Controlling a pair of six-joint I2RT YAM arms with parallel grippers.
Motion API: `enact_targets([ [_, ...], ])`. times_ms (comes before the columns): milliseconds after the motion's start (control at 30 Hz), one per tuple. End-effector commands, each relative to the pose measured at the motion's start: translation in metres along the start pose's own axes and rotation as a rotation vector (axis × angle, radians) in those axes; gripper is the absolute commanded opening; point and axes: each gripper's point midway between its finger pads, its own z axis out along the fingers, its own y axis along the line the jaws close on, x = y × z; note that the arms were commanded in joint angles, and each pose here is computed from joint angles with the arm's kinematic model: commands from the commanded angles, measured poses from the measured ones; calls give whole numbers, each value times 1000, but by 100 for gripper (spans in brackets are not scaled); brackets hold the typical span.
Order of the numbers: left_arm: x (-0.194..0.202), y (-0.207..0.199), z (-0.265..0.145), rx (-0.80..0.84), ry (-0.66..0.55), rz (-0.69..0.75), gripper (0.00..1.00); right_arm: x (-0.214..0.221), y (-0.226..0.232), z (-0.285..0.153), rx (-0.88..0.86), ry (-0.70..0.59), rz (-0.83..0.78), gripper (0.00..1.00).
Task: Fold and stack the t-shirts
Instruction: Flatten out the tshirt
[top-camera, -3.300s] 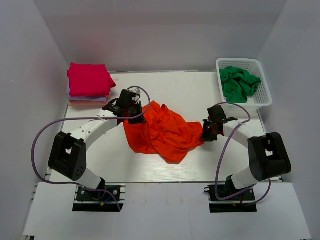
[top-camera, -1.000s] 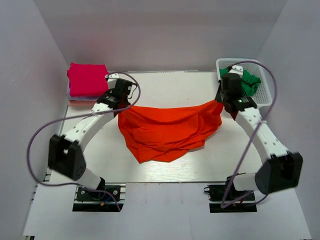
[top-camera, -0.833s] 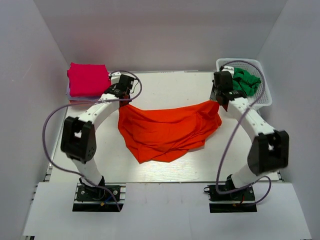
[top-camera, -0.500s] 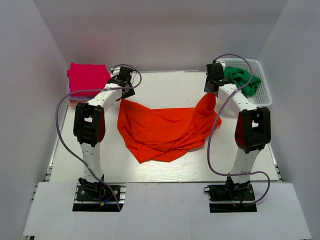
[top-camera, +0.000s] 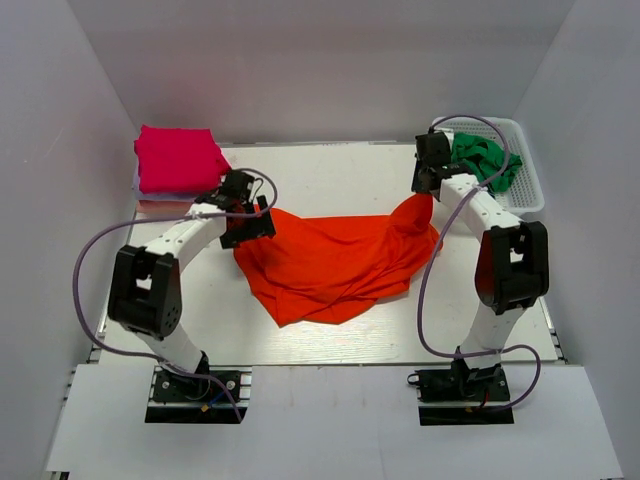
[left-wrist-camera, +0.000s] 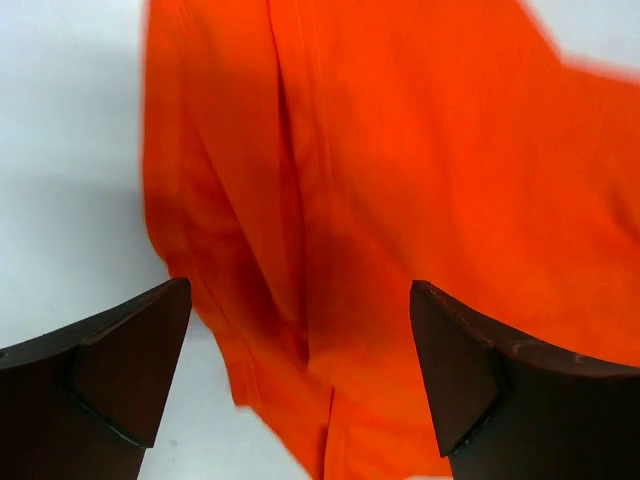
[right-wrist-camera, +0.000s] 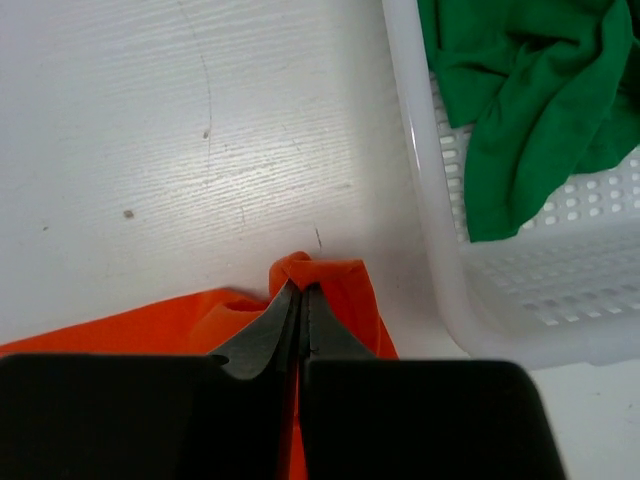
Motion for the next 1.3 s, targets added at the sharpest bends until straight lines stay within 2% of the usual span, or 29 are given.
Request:
enact_targets([
  [0,29,-23,-15,201,65,6,100,-14,-6,-20,-6,-48,15,0],
  [133,48,-39,-15,350,72,-10,100,-11,-8,-24,-5,-37,20,0],
  [333,57,-39,-8,384,57,-10,100,-9,-12,-29,4,-38,26,0],
  [467,65,-49,-9,464,76,-1,97,-8,-13,-30,10,-35,31,0],
  [667,64,-50,-12,475,58,-8,91,-2,-11,-27,7,-17,31,0],
  [833,76,-39,-9,418,112,-8,87,0,-9,-27,3,-7,34,0],
  [1000,70,-39,-14,430,67,-5,86,3,-11,-26,7,0,33,0],
  [1100,76,-37,-6,420,84,-7,81,5,-11,-26,6,6,33,0],
  [1133,78,-36,-3,415,93,-8,74,6,-12,-25,9,12,32,0],
  [1267,84,-39,2,426,111,0,60,5,-11,-27,11,9,31,0],
])
